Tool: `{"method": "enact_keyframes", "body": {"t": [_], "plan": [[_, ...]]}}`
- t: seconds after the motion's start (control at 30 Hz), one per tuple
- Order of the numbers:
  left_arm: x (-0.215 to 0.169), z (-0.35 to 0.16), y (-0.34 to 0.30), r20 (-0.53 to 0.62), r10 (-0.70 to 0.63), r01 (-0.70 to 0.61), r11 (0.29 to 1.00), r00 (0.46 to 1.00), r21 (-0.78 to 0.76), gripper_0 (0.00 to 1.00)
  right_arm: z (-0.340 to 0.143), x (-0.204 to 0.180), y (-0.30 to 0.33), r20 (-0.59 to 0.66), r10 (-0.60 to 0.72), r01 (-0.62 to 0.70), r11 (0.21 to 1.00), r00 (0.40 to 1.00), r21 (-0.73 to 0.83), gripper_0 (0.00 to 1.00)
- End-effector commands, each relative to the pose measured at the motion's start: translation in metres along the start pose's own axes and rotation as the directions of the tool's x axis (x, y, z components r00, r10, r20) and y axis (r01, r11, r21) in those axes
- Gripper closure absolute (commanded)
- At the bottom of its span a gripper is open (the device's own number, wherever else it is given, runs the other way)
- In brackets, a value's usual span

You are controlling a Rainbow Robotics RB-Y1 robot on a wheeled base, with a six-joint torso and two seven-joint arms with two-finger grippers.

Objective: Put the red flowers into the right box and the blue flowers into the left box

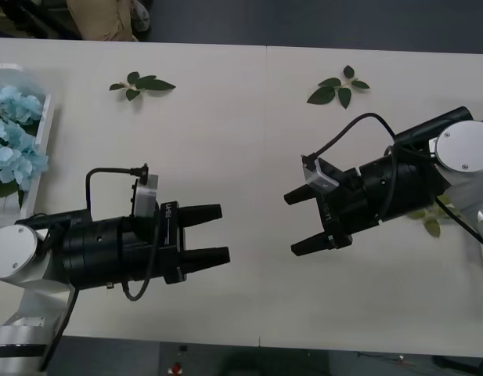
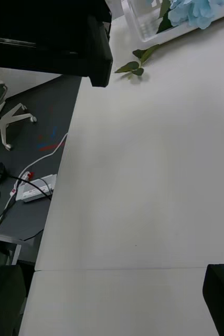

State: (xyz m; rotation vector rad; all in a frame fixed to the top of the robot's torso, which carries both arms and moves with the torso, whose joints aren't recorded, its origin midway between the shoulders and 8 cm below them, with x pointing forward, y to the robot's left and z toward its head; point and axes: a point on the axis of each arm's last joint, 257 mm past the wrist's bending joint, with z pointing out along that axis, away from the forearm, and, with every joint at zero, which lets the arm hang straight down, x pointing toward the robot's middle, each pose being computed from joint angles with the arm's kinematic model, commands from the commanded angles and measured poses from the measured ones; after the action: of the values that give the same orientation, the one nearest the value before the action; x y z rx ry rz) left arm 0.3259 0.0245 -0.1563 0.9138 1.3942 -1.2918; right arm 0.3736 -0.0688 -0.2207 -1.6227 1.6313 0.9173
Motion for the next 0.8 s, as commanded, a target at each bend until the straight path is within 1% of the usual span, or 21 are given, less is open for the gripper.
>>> {"method": "enact_keyframes", "body": {"t": [0.03,0.23,0.37,0.47,0.8], "plan": [[-0.030,0.012,-0.011,0.012,0.100,-0.101,0.993,0.995,0.055,0.14,-0.004,-0.015,-0.003,0.011,-0.029,0.029,1.000,1.000,0.010,0.00],[-0.041,0.014,-0.016,0.012,0.147,-0.147,0.987,0.989,0.065,0.13,-0.004,-0.015,-0.003,0.011,-0.029,0.029,1.000,1.000,0.010,0.00],[-0.047,0.011,-0.017,-0.029,0.216,-0.214,0.975,0.976,0.065,0.13,-0.004,-0.015,-0.003,0.011,-0.029,0.029,1.000,1.000,0.010,0.00],[-0.048,0.006,-0.017,-0.053,0.240,-0.236,0.969,0.969,0.068,0.13,-0.004,-0.015,-0.003,0.011,-0.029,0.029,1.000,1.000,0.010,0.00],[-0.047,0.005,-0.017,-0.056,0.240,-0.236,0.969,0.969,0.069,0.13,-0.004,-0.015,-0.003,0.011,-0.029,0.029,1.000,1.000,0.010,0.00]]}}
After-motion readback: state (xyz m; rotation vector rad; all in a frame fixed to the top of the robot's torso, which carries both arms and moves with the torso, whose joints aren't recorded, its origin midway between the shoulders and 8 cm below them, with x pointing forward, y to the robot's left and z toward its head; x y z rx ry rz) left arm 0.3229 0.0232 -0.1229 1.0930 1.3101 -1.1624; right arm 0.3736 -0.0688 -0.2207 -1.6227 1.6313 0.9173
